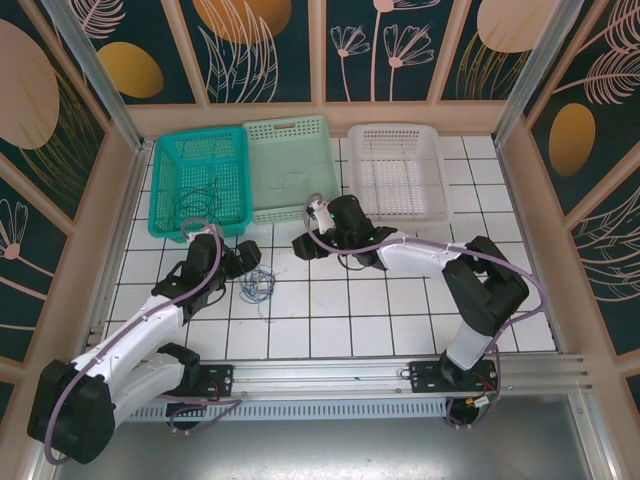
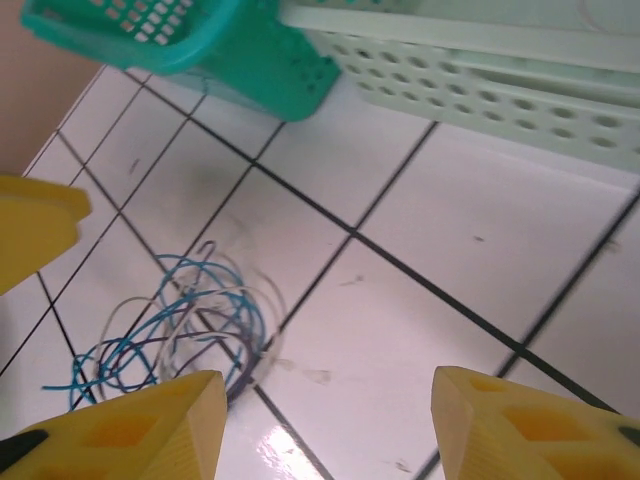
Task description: Untangle the cables
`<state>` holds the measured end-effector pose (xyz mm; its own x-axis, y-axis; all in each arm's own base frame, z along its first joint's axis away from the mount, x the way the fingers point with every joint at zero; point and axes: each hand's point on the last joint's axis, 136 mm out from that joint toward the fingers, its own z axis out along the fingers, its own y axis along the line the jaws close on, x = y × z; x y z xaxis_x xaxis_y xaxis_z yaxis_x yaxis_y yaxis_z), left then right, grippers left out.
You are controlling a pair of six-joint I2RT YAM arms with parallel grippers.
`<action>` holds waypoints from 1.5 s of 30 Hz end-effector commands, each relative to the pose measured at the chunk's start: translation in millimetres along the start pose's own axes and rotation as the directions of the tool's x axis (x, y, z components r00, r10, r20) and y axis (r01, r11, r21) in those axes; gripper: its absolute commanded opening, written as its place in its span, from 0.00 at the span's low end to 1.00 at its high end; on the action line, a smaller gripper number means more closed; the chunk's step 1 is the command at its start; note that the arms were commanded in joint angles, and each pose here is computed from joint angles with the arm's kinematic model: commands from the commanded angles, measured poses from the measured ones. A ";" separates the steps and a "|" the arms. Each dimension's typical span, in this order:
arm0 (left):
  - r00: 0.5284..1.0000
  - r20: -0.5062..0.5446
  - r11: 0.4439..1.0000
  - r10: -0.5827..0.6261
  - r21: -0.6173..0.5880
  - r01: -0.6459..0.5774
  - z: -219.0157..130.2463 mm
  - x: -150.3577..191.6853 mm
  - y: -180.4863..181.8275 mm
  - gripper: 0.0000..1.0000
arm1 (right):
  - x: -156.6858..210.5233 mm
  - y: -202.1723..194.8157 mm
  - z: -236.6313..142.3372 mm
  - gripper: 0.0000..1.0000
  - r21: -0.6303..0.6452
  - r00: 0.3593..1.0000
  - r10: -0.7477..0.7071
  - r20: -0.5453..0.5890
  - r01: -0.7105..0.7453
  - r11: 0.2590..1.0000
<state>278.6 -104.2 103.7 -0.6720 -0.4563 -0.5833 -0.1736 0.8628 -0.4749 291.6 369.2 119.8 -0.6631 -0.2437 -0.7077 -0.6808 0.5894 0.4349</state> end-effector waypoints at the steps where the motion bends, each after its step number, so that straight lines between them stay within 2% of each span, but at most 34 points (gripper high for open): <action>1: 0.998 0.065 0.998 0.003 -0.059 0.001 -8.8 -19.7 2.0 0.99 | 3.9 16.8 15.1 0.57 -0.029 0.994 -0.112 0.017 0.112 0.993; 7: 0.989 0.147 0.998 -0.031 -0.058 0.040 -24.9 -39.3 1.6 0.99 | 17.5 41.5 46.8 0.58 -0.104 0.987 -0.162 -0.020 0.160 0.982; 15: 0.988 0.095 0.992 -0.123 -0.019 0.125 -15.7 -32.8 17.7 0.99 | 20.6 60.5 82.2 0.58 -0.151 0.977 -0.212 -0.027 0.206 0.967; 33: 0.988 0.072 0.991 -0.135 -0.004 0.136 -7.1 -24.5 22.8 0.99 | 36.6 58.7 129.6 0.57 -0.137 0.960 -0.265 -0.090 0.252 0.958; 36: 0.988 0.072 0.991 -0.134 -0.001 0.134 -6.9 -24.4 22.0 0.99 | 33.7 62.5 134.9 0.51 -0.152 0.964 -0.254 -0.082 0.240 0.959; 42: 0.988 0.074 0.991 -0.134 -0.002 0.134 -7.4 -24.1 22.9 0.99 | 23.5 62.9 118.6 0.18 -0.119 0.971 -0.234 -0.040 0.228 0.966; 45: 0.988 0.078 0.991 -0.130 -0.011 0.131 -7.5 -24.0 24.8 0.99 | 20.6 60.6 98.8 0.13 -0.089 0.973 -0.227 -0.025 0.224 0.970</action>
<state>282.9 -72.5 108.0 -0.6065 -0.5681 -0.5563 -0.2697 0.8051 -0.5282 268.0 481.4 40.1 -0.5267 -0.4431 -0.7254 -0.8324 0.4421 0.3342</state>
